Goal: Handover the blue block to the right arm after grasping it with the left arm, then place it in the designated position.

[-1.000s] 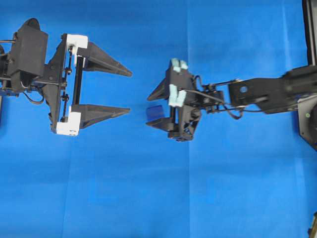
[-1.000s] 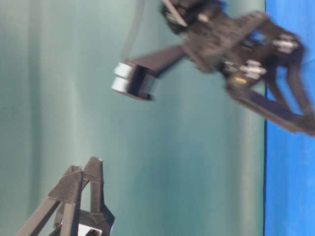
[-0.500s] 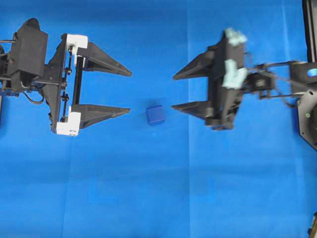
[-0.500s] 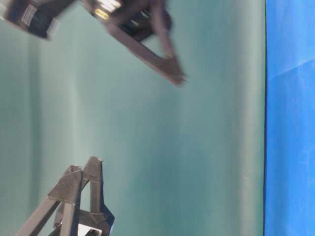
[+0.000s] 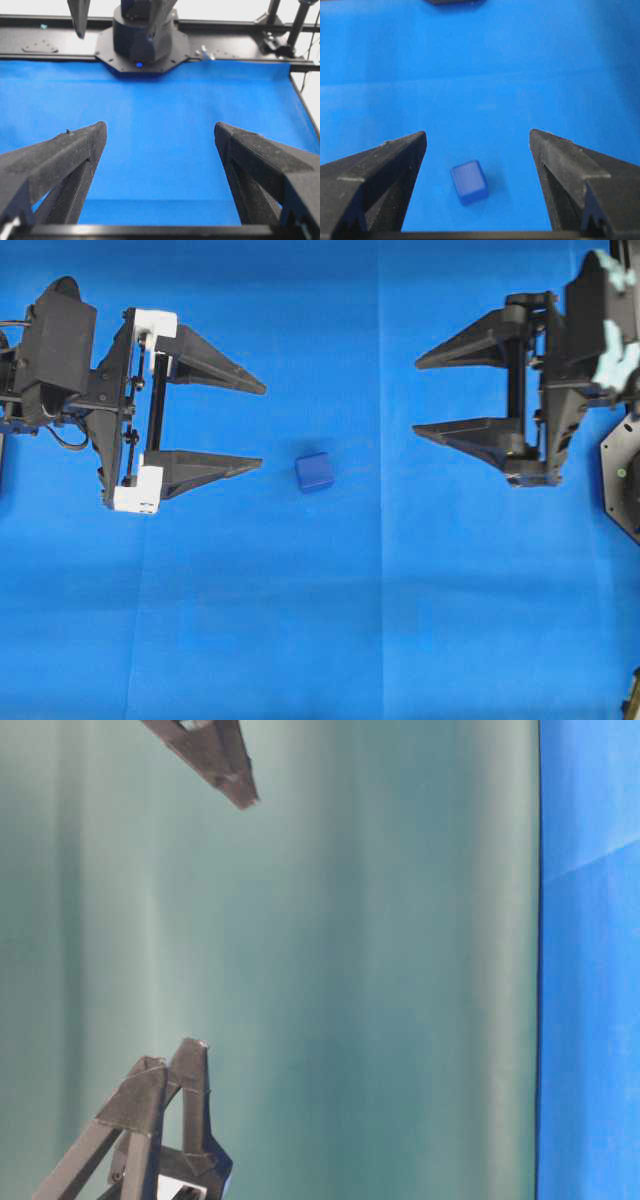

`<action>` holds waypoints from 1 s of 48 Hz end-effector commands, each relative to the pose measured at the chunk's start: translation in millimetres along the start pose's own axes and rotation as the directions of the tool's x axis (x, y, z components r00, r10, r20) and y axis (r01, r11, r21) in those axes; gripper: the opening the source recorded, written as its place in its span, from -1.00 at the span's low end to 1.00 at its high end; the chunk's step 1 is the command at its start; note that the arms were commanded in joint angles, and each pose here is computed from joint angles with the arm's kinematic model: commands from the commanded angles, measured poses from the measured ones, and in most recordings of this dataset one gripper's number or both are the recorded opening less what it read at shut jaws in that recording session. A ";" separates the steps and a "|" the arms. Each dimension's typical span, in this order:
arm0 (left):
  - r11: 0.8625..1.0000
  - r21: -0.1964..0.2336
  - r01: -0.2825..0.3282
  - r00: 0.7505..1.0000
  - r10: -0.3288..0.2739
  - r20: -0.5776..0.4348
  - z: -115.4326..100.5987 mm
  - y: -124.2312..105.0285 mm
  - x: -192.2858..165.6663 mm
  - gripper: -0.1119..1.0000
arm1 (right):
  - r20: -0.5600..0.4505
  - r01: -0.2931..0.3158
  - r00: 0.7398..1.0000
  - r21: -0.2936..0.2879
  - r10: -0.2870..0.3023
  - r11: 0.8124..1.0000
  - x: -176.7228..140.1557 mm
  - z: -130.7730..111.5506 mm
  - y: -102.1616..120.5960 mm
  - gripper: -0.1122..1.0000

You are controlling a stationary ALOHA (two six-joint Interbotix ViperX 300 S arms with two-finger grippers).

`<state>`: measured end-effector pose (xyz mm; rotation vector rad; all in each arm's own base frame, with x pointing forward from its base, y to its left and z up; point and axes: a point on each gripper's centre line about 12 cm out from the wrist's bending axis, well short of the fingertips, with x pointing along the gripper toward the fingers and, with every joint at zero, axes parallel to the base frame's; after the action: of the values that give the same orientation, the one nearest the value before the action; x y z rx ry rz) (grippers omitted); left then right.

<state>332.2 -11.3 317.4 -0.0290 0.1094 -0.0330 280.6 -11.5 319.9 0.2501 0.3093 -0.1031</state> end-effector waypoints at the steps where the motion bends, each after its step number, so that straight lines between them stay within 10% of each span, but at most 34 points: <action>1: 1.000 0.000 0.000 0.999 0.000 0.051 16.5 0.0 -1.4 0.87 | 0.022 -0.007 1.000 -0.006 0.007 1.000 -2.5 5.5 1.5 0.48; 48: 1.000 -0.006 0.001 0.999 0.000 0.052 17.1 -0.1 -1.3 0.87 | 0.149 -0.096 0.984 -0.033 0.100 0.995 6.3 -8.6 3.2 0.47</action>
<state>332.7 -11.3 319.3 -0.0352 0.1049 -0.0328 282.8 -6.2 305.9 0.2332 0.1695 -0.0251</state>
